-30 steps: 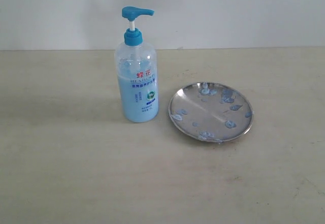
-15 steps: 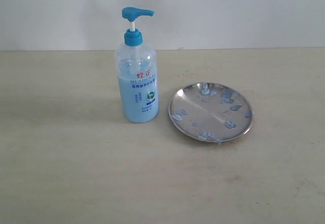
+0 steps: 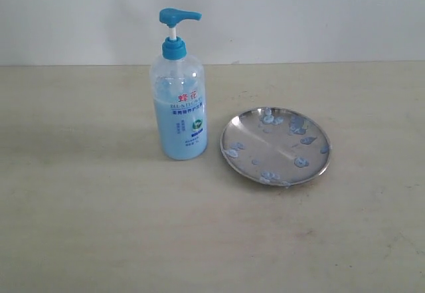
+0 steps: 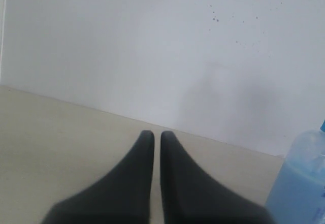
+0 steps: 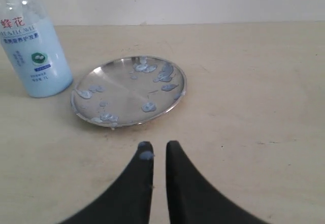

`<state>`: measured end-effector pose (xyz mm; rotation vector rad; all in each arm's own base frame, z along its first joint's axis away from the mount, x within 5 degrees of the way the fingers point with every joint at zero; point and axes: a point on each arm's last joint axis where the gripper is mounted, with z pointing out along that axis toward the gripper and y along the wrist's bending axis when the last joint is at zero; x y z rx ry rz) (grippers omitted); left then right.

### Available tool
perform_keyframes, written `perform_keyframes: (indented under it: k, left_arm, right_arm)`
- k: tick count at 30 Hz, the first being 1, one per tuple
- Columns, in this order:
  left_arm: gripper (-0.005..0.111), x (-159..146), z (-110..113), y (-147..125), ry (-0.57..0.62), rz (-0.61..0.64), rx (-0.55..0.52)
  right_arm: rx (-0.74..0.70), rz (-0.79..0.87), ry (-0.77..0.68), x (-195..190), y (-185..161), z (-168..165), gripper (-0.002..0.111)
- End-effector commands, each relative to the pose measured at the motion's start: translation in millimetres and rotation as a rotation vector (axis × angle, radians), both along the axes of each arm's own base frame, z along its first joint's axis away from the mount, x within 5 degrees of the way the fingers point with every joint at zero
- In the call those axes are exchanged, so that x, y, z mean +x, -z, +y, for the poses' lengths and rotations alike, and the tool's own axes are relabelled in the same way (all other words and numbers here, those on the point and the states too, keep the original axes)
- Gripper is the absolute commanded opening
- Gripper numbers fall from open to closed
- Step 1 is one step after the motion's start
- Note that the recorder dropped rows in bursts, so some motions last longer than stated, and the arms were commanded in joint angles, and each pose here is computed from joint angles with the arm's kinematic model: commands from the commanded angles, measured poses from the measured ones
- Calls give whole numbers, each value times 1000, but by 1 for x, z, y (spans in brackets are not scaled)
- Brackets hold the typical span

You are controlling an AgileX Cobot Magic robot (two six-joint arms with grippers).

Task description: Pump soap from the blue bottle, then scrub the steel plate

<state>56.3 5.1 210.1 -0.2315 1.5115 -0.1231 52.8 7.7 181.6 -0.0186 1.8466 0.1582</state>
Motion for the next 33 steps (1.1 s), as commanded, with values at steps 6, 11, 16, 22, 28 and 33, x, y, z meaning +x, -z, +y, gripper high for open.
perform_keyframes:
  k: [6,11,16,22,28,33]
  left_arm:
    - [4,0,0,1,3,1,-8]
    - [4,0,0,1,3,1,-8]
    - [4,0,0,1,4,-1,-8]
    - [4,0,0,1,4,-1,-8]
    - [4,0,0,1,4,-1,-8]
    - [4,0,0,1,4,-1,-8]
  right_arm:
    - [-112,-23,75,1,0,-5,0]
    - [-22,-16,127,1,0,-7,0]
    - [15,-11,153,1,0,-8,0]
    - [17,-16,153,1,-1,-8,0]
    - [22,-16,153,1,-1,-8,0]
    - [22,-16,153,1,-1,-8,0]
